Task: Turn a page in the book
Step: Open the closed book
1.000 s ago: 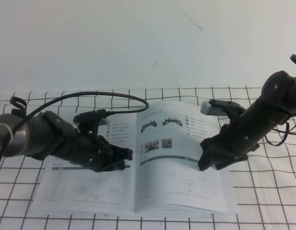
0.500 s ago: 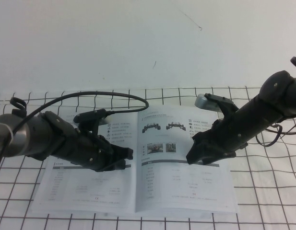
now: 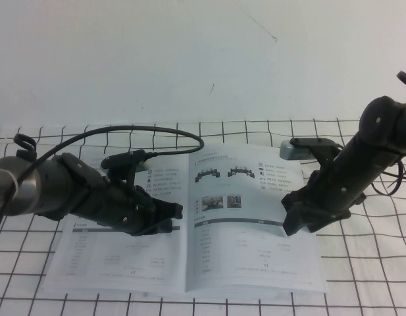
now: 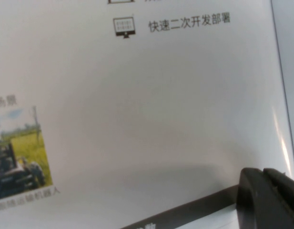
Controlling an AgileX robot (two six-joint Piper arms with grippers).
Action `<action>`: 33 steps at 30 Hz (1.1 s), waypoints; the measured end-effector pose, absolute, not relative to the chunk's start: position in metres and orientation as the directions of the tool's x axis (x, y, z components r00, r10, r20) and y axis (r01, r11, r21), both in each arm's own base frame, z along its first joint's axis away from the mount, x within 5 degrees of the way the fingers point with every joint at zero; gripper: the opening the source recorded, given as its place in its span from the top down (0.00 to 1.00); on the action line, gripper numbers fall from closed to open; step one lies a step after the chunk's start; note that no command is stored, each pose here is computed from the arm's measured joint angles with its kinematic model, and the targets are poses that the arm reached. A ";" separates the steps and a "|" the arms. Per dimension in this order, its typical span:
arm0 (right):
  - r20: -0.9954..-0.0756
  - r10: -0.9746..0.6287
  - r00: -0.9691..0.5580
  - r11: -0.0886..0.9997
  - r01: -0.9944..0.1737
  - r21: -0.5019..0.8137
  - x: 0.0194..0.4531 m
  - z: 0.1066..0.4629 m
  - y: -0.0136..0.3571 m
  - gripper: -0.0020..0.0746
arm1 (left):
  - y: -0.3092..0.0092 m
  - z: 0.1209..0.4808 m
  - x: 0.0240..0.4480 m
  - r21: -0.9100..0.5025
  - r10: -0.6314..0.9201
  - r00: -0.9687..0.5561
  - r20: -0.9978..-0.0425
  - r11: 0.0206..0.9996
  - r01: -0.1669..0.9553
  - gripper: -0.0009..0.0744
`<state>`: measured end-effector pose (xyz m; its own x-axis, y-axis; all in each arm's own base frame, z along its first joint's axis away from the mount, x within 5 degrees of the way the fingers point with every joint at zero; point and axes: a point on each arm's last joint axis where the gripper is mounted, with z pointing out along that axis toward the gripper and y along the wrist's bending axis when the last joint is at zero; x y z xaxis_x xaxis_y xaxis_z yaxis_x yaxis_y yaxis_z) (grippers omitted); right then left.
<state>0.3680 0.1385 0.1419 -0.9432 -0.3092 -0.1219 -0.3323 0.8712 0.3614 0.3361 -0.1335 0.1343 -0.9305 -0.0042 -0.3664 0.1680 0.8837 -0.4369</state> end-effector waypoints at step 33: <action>-0.270 -0.195 -0.943 0.569 -0.333 0.752 0.377 0.142 0.176 0.43 | -0.134 0.134 0.336 -0.443 -0.012 -0.931 -0.364 0.882 0.162 0.99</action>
<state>0.3771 0.1765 0.1418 -0.9430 -0.1948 -0.2699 -0.3328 0.5687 0.7522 0.3363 -0.1338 0.1340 -0.9314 -0.0119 -0.3639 0.1616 0.8821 -0.4425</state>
